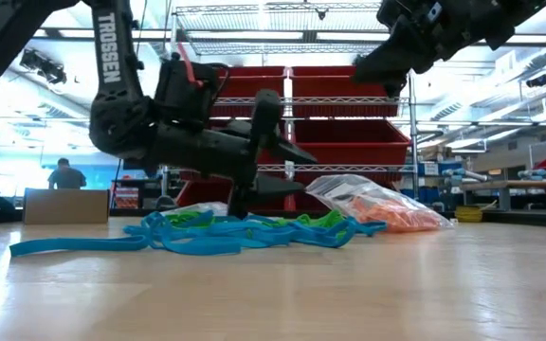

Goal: Sort rubber bands
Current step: Close the transparent zip bag

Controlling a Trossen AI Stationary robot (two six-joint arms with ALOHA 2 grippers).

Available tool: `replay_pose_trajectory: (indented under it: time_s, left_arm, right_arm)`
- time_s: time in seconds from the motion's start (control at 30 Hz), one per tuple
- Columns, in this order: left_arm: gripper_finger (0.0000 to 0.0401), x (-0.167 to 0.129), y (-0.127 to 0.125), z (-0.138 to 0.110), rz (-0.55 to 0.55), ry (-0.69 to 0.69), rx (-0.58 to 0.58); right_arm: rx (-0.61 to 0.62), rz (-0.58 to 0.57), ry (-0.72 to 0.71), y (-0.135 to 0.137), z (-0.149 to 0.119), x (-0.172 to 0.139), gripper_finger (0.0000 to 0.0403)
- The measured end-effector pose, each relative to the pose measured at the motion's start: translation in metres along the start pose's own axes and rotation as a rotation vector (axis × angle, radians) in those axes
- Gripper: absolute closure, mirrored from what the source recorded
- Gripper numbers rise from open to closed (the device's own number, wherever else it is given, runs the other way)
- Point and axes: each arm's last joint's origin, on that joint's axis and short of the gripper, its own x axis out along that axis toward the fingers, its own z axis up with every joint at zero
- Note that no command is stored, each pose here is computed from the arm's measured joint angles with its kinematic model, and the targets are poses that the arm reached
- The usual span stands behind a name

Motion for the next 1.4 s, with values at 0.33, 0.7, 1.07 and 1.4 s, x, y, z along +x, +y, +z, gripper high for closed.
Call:
replay_pose_trajectory:
  time_s: [0.33, 0.7, 1.07, 1.4]
  left_arm:
    - [0.0183, 0.015, -0.005, 0.000, 0.037, 0.049, 0.042]
    - [0.0227, 0.009, -0.012, 0.003, 0.086, 0.127, 0.099]
    - [0.0238, 0.007, -0.012, 0.004, 0.117, 0.154, 0.121]
    - [0.0238, 0.006, -0.014, 0.003, 0.074, 0.183, 0.106]
  right_arm:
    - [0.010, 0.022, -0.035, 0.006, 0.003, 0.001, 0.0323]
    - [0.055, -0.105, 0.051, 0.004, -0.006, 0.001, 0.0326]
    - [0.319, -0.218, 0.177, -0.045, -0.034, -0.012, 0.0324]
    - [0.173, -0.059, 0.275, -0.091, -0.035, 0.008, 0.0314]
